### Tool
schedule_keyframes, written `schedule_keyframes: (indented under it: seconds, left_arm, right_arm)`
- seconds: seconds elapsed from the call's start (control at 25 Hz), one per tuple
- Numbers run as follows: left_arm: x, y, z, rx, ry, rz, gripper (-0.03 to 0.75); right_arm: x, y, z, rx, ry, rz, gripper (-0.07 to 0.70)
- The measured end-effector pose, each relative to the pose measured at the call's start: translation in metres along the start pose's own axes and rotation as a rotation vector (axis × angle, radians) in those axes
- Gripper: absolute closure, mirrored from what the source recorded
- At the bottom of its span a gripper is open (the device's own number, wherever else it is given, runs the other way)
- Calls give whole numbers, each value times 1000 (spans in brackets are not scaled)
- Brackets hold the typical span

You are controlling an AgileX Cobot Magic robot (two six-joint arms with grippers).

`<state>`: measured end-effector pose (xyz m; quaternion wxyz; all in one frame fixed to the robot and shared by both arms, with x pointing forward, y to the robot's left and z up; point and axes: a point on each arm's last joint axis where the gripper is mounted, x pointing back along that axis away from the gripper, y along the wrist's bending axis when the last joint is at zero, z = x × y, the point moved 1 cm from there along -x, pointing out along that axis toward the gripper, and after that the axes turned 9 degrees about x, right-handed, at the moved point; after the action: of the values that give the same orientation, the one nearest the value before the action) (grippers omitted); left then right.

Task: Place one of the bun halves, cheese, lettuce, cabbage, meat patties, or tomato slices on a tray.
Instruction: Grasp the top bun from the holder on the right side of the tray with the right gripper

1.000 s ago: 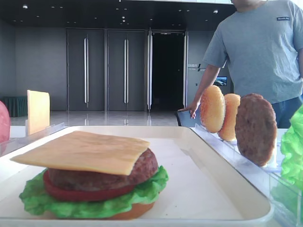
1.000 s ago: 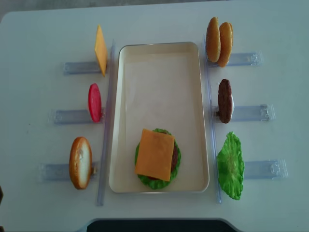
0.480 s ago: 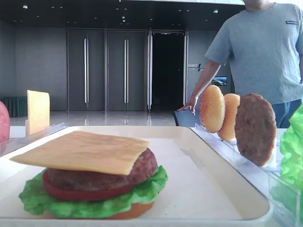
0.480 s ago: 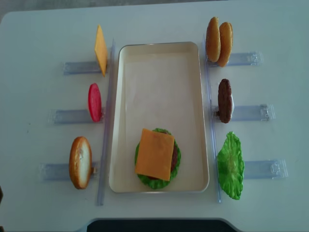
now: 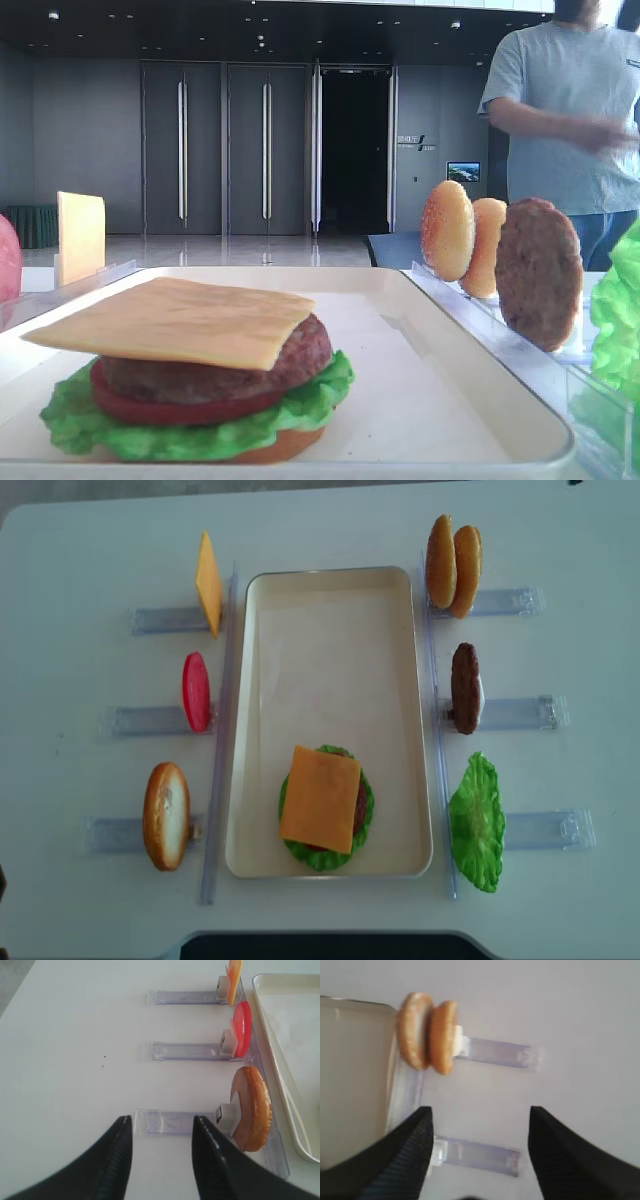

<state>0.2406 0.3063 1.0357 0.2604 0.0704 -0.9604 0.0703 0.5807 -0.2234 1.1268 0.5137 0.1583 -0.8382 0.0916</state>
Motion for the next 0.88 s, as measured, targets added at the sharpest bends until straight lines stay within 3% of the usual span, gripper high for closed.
schedule_keyframes:
  seconds: [0.12,0.28,0.72,0.88]
  left_arm:
    - [0,0,0,0,0,0,410]
    - [0,0,0,0,0,0,410]
    - [0,0,0,0,0,0,412]
    - [0,0,0,0,0,0,412]
  right_arm:
    - [-18,39,-9,39,12,-28,227]
    - [-42,69,-23,67,35,-63,227]
    - [-84,77,-46,38,35,-83,227]
    - [-98,73,-47,1,47,-85,227]
